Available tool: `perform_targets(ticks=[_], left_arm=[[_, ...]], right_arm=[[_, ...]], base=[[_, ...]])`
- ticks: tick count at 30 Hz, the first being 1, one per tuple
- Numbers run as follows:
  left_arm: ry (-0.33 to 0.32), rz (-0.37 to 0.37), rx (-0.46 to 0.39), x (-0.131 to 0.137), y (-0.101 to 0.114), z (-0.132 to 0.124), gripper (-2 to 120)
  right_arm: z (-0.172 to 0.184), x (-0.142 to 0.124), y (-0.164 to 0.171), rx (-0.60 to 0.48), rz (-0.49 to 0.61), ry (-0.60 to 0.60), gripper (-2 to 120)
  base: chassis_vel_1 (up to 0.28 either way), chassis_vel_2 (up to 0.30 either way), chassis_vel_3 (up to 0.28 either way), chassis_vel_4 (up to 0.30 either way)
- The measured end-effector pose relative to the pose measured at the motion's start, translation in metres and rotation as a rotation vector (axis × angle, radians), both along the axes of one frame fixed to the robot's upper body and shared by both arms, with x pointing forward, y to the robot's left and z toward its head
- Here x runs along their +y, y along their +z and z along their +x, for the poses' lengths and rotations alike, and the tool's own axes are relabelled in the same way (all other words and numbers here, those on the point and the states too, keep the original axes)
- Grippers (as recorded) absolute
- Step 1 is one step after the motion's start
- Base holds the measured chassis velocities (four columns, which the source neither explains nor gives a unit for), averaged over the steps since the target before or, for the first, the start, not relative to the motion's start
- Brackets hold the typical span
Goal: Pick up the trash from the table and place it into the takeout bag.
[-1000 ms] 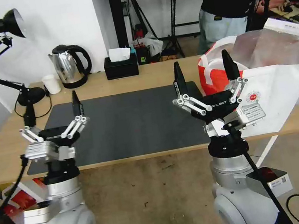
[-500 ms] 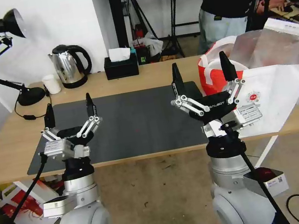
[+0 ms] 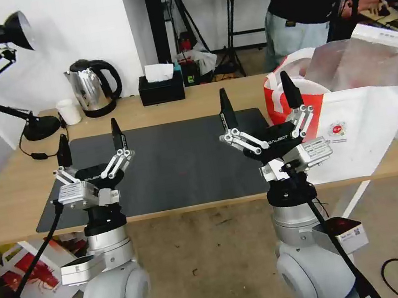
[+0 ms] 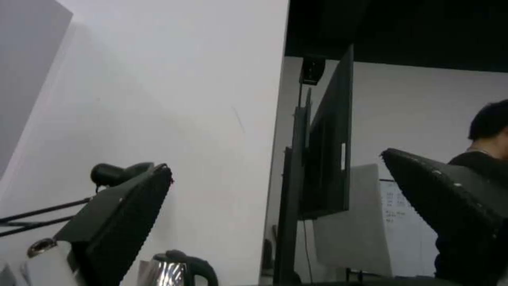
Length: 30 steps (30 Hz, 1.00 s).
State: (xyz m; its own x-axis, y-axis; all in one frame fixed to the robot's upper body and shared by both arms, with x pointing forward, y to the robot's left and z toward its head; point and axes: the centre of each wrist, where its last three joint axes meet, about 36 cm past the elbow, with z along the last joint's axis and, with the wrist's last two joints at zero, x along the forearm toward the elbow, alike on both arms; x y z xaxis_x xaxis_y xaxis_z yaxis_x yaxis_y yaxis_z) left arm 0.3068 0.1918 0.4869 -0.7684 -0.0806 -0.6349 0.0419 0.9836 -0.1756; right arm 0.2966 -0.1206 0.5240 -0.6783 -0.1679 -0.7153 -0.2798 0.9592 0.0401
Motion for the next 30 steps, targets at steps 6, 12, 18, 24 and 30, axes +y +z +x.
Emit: perform_targets(ticks=[6, 12, 18, 24, 30], left_arm=[[0.003, 0.008, -0.007, 0.0023, 0.0020, -0.0006, 100], [0.002, 0.014, -0.011, 0.0026, 0.0032, -0.0020, 100], [-0.011, 0.015, -0.007, 0.0004, 0.0023, -0.0025, 100], [-0.023, 0.014, -0.006, -0.0011, 0.0016, -0.0011, 100], [-0.025, 0.014, -0.010, -0.0009, 0.0028, 0.0008, 100]], right_arm=[[0.0009, 0.0015, -0.0001, 0.001, 0.005, -0.001, 100], [0.0002, 0.0044, -0.0009, 0.000, 0.004, -0.006, 100], [-0.0016, 0.0032, -0.0012, 0.000, 0.002, -0.018, 100], [-0.0026, 0.0031, -0.0028, 0.001, -0.001, -0.023, 100], [-0.0037, 0.0054, -0.0050, 0.000, -0.010, -0.032, 100]], base=[[0.000, 0.000, 0.000, 0.000], [0.000, 0.000, 0.000, 0.000], [0.000, 0.000, 0.000, 0.000], [0.000, 0.000, 0.000, 0.000], [0.000, 0.000, 0.000, 0.000]])
